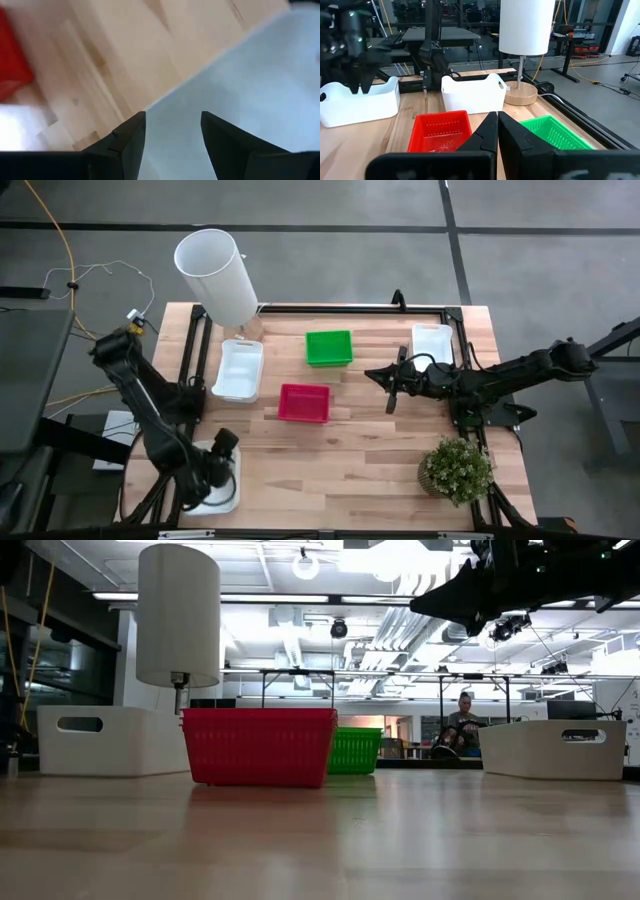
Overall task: Stack baskets by color
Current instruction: Stack the bottom left white bin on the left white bin
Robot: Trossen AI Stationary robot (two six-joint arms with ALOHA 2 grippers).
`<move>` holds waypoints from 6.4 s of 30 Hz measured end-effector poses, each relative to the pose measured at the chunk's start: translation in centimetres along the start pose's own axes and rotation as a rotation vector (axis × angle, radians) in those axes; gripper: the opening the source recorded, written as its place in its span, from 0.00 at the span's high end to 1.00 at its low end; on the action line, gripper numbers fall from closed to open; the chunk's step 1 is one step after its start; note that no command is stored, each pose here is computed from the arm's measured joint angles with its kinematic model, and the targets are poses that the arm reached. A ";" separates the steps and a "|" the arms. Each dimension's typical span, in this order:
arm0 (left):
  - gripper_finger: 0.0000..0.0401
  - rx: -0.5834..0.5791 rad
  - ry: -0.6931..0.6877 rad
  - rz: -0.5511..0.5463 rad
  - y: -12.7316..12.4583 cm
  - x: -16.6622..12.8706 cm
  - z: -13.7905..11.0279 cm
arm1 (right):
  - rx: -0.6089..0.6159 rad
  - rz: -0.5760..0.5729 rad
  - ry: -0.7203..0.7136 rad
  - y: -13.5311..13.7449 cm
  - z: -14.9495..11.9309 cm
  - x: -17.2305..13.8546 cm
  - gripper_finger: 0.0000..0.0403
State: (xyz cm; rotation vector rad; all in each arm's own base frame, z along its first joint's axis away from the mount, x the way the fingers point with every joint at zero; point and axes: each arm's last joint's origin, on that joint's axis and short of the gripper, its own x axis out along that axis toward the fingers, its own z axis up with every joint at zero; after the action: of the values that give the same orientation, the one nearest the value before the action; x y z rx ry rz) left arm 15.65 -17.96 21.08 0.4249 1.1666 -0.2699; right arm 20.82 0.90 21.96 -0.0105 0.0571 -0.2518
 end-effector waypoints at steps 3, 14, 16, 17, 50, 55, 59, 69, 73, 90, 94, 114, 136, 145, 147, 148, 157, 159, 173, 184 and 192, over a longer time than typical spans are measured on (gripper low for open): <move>0.56 0.088 0.052 -0.009 -0.6 1.1 0.6 | 0.000 0.000 0.001 0.0 0.0 0.0 1.00; 0.56 0.265 0.057 0.119 -0.1 0.3 3.2 | -0.003 -0.004 0.006 0.0 -0.1 0.0 1.00; 0.56 0.320 0.049 0.125 0.0 0.1 3.4 | -0.004 -0.013 0.006 0.0 -0.1 0.0 1.00; 0.56 0.351 0.058 0.122 0.0 0.2 3.3 | -0.004 -0.019 0.006 -0.1 -0.1 0.0 1.00; 0.76 0.543 0.272 -0.091 1.7 6.6 4.4 | -0.011 -0.030 0.024 -0.1 -0.2 0.0 1.00; 0.97 0.399 0.285 -0.085 2.9 5.1 5.5 | -0.012 -0.030 0.026 -0.1 -0.3 0.0 1.00; 0.99 0.341 0.267 -0.029 4.3 2.0 6.8 | -0.012 -0.030 0.027 -0.1 -0.3 0.0 1.00; 1.00 0.062 -0.124 0.302 9.1 -10.5 6.9 | -0.005 -0.022 0.009 -0.1 -0.1 0.0 1.00; 1.00 -0.087 -0.234 0.477 11.8 -13.3 5.3 | 0.021 -0.020 -0.063 -0.1 0.7 -0.1 1.00; 1.00 -0.623 -0.356 0.799 18.3 -12.7 -0.5 | 0.012 -0.019 -0.149 -0.2 2.7 -1.3 1.00; 1.00 -0.814 -0.447 0.875 17.5 -9.9 -3.0 | 0.021 -0.018 -0.131 -0.2 2.5 -1.2 1.00; 1.00 -1.548 -0.278 0.972 15.6 -6.3 -10.5 | -0.021 -0.016 -0.022 -0.1 1.4 -1.1 1.00; 1.00 -1.695 0.056 0.998 15.0 -2.7 -9.8 | -0.019 -0.016 0.041 -0.1 0.7 -1.1 1.00; 1.00 -1.734 0.026 0.917 14.1 -2.0 -8.9 | -0.019 -0.016 0.040 -0.1 0.7 -1.1 1.00; 1.00 -1.735 0.018 0.914 13.9 -1.8 -8.7 | -0.019 -0.016 0.041 -0.1 0.7 -1.1 1.00; 1.00 -1.731 0.015 0.912 13.8 -1.7 -8.6 | -0.019 -0.016 0.040 -0.1 0.7 -1.1 1.00; 1.00 -1.745 0.029 0.885 13.4 -0.5 -7.7 | -0.017 -0.016 0.036 -0.1 0.8 -1.1 1.00; 1.00 -1.739 0.036 0.891 13.4 -0.3 -7.6 | -0.017 -0.016 0.037 -0.1 0.8 -1.1 1.00; 0.78 -1.702 -0.017 0.917 13.6 -0.5 -7.4 | -0.017 -0.017 0.036 -0.2 0.8 -1.1 1.00; 0.59 -1.555 -0.140 0.999 14.8 -4.0 -5.5 | -0.017 -0.019 0.036 -0.2 0.8 -1.1 1.00; 0.84 -1.482 -0.189 1.096 14.0 -2.4 -7.0 | -0.015 -0.019 0.036 -0.2 0.8 -1.1 1.00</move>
State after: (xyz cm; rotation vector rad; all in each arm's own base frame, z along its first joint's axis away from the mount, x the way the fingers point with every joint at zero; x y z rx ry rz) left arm 14.78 -2.34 23.57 -0.3280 0.5504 1.4118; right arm 19.73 1.00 22.81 -0.0213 0.0951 -0.2707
